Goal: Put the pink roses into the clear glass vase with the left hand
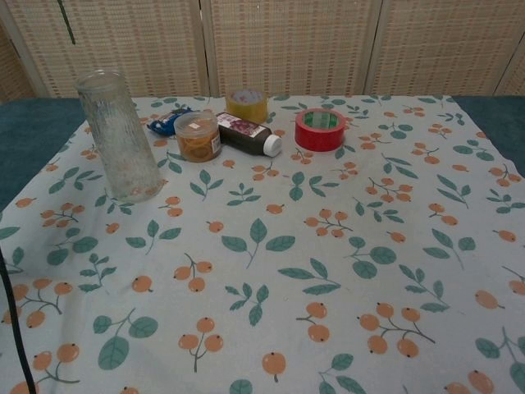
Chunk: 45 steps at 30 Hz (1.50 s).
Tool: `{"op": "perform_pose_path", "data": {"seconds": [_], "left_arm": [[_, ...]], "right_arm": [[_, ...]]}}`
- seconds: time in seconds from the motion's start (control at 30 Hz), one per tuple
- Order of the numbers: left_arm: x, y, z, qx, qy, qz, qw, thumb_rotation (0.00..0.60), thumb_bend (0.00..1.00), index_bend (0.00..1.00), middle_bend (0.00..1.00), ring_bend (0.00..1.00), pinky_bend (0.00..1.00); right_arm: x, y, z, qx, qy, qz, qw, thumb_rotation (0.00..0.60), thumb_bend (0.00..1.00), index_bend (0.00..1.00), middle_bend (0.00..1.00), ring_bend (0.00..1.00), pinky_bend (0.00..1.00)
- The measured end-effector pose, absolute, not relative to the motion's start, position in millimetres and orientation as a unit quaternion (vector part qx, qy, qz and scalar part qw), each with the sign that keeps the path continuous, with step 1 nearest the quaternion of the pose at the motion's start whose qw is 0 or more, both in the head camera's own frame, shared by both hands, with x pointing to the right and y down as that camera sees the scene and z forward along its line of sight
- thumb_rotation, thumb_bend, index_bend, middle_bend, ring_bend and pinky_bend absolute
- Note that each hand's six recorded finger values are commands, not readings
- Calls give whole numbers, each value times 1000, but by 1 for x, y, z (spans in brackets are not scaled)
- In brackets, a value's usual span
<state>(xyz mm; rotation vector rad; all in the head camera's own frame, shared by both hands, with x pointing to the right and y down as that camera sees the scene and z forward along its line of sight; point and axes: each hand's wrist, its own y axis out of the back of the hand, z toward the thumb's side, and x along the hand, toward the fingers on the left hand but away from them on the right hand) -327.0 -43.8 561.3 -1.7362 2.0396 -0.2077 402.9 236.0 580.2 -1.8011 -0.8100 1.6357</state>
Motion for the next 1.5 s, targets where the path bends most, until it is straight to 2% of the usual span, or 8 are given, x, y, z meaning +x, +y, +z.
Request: {"op": "perform_pose_path", "data": {"seconds": [0.3,0.67,0.8,0.87,0.93,1.0,1.13,1.5], "left_arm": [[-291,-23,584,-656,715,-87,224,600,467,689,756,447,175],[-285,-15,598,-664,701,-106,238,600,459,661,719,431,167],[-285,-6,611,-674,692,-117,232,600,451,526,598,344,159],[-282,-2,618,-681,686,-123,224,600,442,360,477,233,139],[-278,4,628,-693,676,-133,213,600,435,121,295,79,113],[-275,7,634,-700,670,-140,204,600,418,7,141,5,82],[-270,12,645,-714,657,-153,190,600,384,0,1,0,38],[-282,37,657,-730,637,-179,170,600,359,0,0,0,30]], "right_arm": [[398,240,586,-685,-284,611,278,600,183,0,0,0,0],[399,240,581,-683,-291,608,282,600,183,0,0,0,0],[400,240,581,-682,-293,608,282,600,183,0,0,0,0],[399,240,582,-682,-292,608,282,600,183,0,0,0,0],[398,241,582,-683,-290,608,281,600,183,0,0,0,0],[397,241,582,-684,-289,607,282,600,183,0,0,0,0],[398,241,581,-684,-288,606,285,600,183,0,0,0,0],[398,240,579,-687,-292,601,287,600,185,0,0,0,0]]}}
